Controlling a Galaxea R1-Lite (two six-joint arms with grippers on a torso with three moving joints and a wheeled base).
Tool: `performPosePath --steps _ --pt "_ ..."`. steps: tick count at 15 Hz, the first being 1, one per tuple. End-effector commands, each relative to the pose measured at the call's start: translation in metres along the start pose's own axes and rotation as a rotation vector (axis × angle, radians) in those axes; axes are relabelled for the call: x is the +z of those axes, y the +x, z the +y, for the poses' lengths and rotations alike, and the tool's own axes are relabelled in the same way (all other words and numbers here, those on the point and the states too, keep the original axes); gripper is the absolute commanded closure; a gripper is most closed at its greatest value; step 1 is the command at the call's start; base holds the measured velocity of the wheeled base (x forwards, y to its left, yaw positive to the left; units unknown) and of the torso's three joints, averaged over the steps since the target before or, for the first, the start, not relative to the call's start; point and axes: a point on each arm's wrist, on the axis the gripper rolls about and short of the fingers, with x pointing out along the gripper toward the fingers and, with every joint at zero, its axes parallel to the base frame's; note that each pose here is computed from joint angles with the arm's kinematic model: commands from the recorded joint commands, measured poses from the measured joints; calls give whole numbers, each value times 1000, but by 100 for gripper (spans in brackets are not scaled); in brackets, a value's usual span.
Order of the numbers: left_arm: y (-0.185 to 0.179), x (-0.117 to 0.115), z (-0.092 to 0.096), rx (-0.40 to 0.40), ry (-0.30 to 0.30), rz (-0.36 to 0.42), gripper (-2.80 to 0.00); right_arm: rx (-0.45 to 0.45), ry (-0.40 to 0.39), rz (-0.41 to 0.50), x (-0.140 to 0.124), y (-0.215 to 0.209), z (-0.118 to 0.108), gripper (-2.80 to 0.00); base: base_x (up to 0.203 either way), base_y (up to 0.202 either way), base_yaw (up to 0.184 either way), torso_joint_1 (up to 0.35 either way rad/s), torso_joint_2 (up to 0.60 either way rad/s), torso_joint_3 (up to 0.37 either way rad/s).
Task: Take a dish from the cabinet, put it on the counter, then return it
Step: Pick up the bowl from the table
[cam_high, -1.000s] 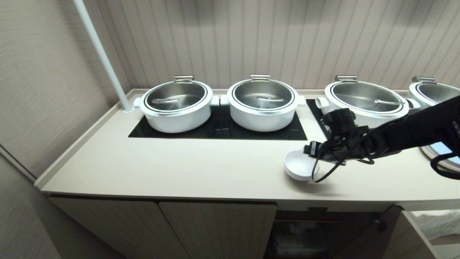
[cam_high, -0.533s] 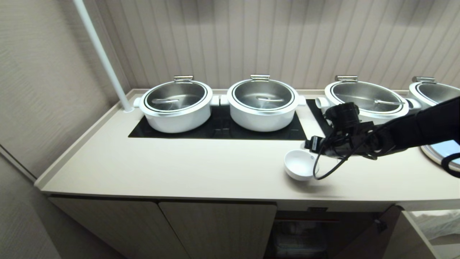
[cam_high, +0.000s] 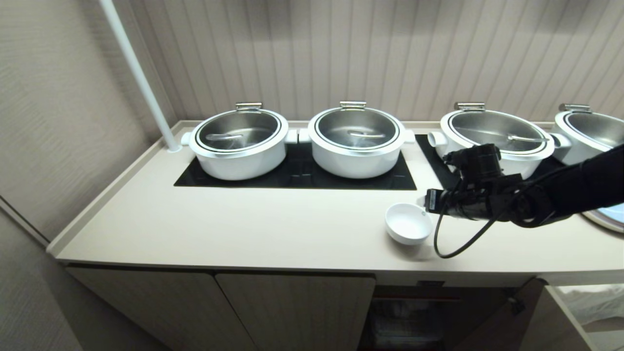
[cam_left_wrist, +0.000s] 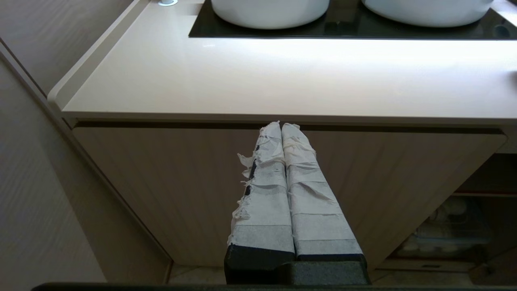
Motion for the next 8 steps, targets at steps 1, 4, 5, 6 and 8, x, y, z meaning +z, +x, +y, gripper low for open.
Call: performPosePath --steps 1,4,5,6,8 --pt "0 0 0 0 -1 0 0 3 1 -9 -1 -7 -1 0 0 0 0 0 0 0" --pt "0 0 0 0 -1 0 0 11 3 -35 5 -19 0 0 0 0 0 0 0 0" --pt "0 0 0 0 -1 1 0 14 5 -48 8 -24 0 0 0 0 0 0 0 0" --pt "0 0 0 0 -1 0 0 16 6 -58 10 -29 0 0 0 0 0 0 0 0" --pt "0 0 0 0 -1 0 0 16 6 -57 8 -39 -2 0 0 0 0 0 0 0"
